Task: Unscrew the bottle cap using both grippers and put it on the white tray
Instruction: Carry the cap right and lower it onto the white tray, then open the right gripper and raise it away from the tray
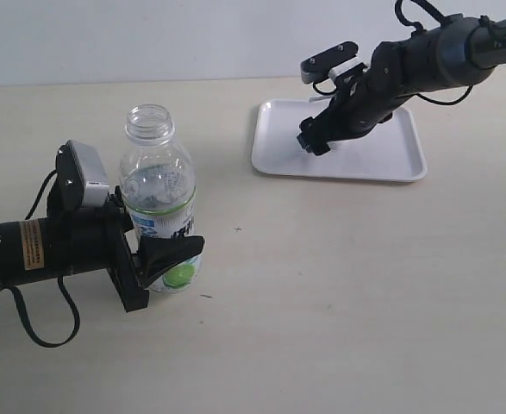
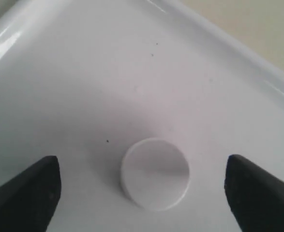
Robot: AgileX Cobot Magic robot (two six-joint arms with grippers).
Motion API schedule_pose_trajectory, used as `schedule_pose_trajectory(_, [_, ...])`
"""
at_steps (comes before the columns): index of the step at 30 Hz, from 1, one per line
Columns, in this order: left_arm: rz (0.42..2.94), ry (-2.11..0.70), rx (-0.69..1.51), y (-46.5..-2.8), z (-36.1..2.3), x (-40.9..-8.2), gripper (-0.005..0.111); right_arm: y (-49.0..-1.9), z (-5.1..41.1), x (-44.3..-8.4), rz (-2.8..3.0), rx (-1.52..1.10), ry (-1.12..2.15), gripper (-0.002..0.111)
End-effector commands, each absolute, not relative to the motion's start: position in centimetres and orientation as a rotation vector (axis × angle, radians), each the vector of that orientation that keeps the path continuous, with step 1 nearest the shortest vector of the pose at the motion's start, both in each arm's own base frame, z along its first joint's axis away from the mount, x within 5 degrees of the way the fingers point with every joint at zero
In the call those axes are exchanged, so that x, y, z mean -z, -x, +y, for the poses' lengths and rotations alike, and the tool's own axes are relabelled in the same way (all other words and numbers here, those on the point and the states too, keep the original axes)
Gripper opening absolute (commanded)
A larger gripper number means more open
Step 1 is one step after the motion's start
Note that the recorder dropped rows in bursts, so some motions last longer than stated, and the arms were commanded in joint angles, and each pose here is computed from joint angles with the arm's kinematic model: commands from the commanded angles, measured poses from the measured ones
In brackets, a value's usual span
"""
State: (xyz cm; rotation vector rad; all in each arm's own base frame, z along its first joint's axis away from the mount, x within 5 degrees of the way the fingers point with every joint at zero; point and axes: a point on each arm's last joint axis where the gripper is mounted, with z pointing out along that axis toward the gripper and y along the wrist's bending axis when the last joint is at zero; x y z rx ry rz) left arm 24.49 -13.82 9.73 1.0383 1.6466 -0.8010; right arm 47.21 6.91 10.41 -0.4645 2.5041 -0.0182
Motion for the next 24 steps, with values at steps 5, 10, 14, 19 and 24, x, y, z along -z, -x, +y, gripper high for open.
schedule_pose_trajectory(5, [1.599, -1.012, 0.82, -24.5, -14.1, -10.3, 0.003, -45.7, 6.6, -18.2, 2.486, -0.005, 0.4, 0.078])
schedule_pose_trajectory(10, [1.607, -1.021, 0.818, -24.4, -14.1, -10.2, 0.03, -44.2, 6.4, -22.4, 2.477, -0.014, 0.369, 0.076])
schedule_pose_trajectory(14, [1.617, -1.05, 0.815, -24.3, -14.1, -10.0, 0.039, -43.0, 6.2, -25.5, 2.448, -0.015, 0.365, 0.076])
schedule_pose_trajectory(19, [1.626, -1.103, 0.778, -24.2, -14.0, -9.6, 0.039, -41.3, 6.0, -29.3, 2.397, -0.023, 0.348, 0.076])
schedule_pose_trajectory(24, [1.623, -1.127, 0.773, -24.1, -14.0, -9.5, 0.039, -39.2, 5.7, -32.9, 2.353, -0.036, 0.3, 0.076])
